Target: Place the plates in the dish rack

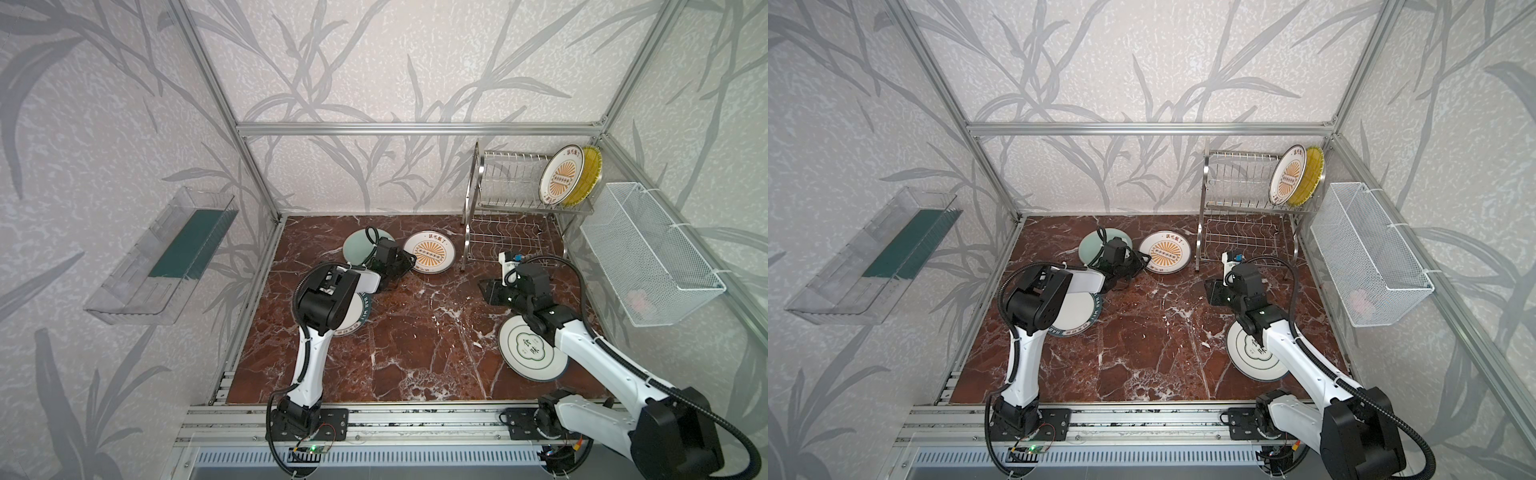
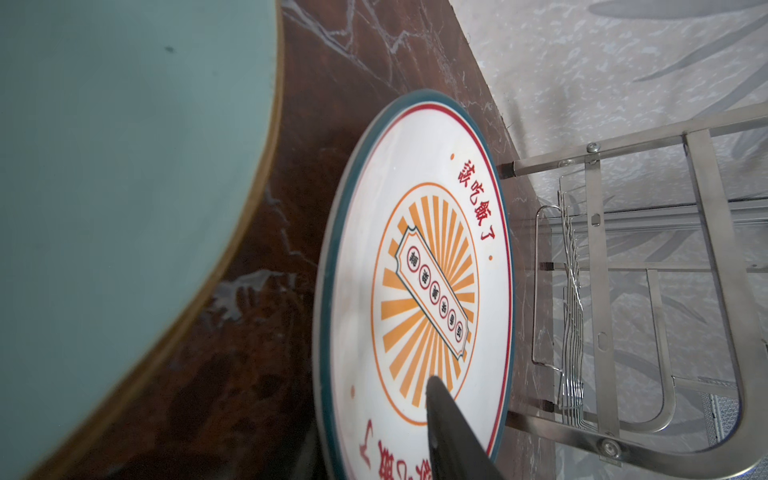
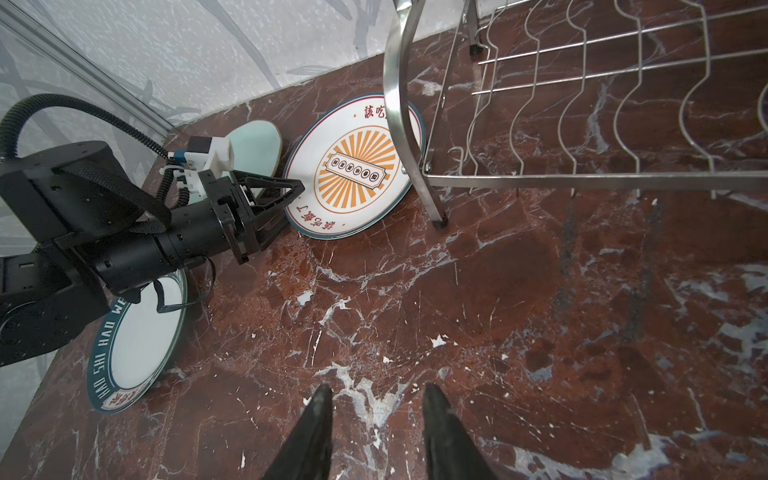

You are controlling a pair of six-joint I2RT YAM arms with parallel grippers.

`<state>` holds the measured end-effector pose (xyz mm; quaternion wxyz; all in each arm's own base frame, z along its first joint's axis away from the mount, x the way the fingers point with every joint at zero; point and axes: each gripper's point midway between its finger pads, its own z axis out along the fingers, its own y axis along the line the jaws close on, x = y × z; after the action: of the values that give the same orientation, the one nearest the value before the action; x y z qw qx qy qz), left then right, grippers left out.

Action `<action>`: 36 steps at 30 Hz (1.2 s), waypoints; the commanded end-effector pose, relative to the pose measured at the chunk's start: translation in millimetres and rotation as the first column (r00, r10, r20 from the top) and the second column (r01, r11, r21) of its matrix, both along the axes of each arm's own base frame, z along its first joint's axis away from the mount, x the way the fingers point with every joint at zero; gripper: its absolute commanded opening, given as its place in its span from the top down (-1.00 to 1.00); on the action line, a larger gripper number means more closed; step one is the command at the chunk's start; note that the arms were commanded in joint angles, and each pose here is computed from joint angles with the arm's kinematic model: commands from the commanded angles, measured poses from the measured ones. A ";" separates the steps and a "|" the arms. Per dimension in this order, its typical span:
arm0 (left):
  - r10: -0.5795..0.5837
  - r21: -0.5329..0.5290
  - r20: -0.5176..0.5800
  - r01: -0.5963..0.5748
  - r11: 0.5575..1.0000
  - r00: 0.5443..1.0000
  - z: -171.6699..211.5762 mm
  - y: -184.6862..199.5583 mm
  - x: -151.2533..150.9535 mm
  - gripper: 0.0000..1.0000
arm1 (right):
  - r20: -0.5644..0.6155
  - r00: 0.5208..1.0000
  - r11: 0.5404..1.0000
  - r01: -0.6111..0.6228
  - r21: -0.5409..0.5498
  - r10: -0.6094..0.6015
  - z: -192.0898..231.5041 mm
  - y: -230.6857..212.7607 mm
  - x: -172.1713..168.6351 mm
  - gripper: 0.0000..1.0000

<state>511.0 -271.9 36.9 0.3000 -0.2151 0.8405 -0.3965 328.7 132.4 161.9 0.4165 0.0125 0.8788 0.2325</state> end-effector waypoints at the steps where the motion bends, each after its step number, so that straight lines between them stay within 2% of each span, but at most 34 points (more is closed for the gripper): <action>1: 0.032 0.048 -0.080 -0.028 0.998 0.996 -33.2 8.7 -5.4 0.31 | 0.016 1.000 1.000 0.010 0.006 -0.011 1.0 -1.0 3.3 0.26; 11: 0.040 0.058 -0.088 -0.035 0.998 0.995 -39.8 10.6 -5.5 0.51 | 0.014 1.000 1.000 0.013 0.010 -0.014 0.0 -1.4 3.2 0.29; 36: 0.055 0.048 -0.090 -0.051 0.998 0.994 -44.0 13.2 -5.0 0.66 | 0.014 1.000 1.000 0.017 0.017 -0.017 1.9 -2.0 1.0 0.32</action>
<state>515.2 -269.0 29.7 0.3045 -0.2260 0.8384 -0.3915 330.1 132.6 162.3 0.4191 0.0174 0.8765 0.2363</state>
